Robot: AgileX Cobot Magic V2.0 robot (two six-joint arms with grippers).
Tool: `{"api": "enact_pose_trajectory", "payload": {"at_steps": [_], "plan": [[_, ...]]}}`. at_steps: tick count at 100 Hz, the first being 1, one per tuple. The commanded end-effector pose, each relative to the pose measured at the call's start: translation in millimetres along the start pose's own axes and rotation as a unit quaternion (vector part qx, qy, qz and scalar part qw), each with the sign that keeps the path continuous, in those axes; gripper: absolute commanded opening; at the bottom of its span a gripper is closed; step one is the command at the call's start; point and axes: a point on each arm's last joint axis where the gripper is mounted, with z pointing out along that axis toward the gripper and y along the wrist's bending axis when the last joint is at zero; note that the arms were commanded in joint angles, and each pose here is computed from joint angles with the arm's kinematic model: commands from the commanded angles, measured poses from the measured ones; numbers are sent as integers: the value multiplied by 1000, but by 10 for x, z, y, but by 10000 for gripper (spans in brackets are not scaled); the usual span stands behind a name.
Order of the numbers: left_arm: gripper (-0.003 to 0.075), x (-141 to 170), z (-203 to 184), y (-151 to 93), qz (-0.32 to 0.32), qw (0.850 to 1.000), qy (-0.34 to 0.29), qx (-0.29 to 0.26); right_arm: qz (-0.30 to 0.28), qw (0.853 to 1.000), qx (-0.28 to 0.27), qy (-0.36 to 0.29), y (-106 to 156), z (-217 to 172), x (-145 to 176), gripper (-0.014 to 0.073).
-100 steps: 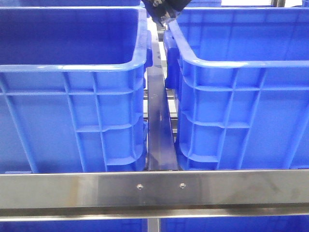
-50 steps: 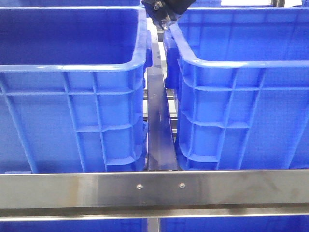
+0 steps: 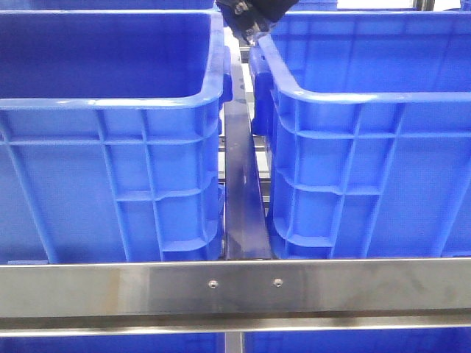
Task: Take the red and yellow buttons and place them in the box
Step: 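Grasp the red button with the right gripper and open the left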
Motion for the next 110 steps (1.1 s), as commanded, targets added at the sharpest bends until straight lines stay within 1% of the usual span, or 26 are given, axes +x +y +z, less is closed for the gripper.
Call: {"api": "enact_pose_trajectory", "payload": {"at_steps": [1,16,30,40,50,67,93,110], "plan": [[188,-180,-227,-53,2,998,-62,-14,34,998,-56,-10,106,110,-180,629],[188,-180,-227,-53,2,998,-62,-14,82,989,-121,17,142,375,-235,620],[188,-180,-227,-53,2,998,-62,-14,116,973,-194,44,189,584,-257,620],[188,-180,-227,-53,2,998,-62,-14,131,960,-245,42,225,683,-294,620],[188,-180,-227,-53,2,998,-62,-14,138,949,-280,39,248,775,-315,620],[188,-180,-227,-53,2,998,-62,-14,139,944,-293,64,269,986,-254,620],[188,-180,-227,-53,2,998,-62,-14,154,935,-309,79,330,1163,-196,620],[188,-180,-227,-53,2,998,-62,-14,154,936,-308,79,335,1208,-184,620]]}}
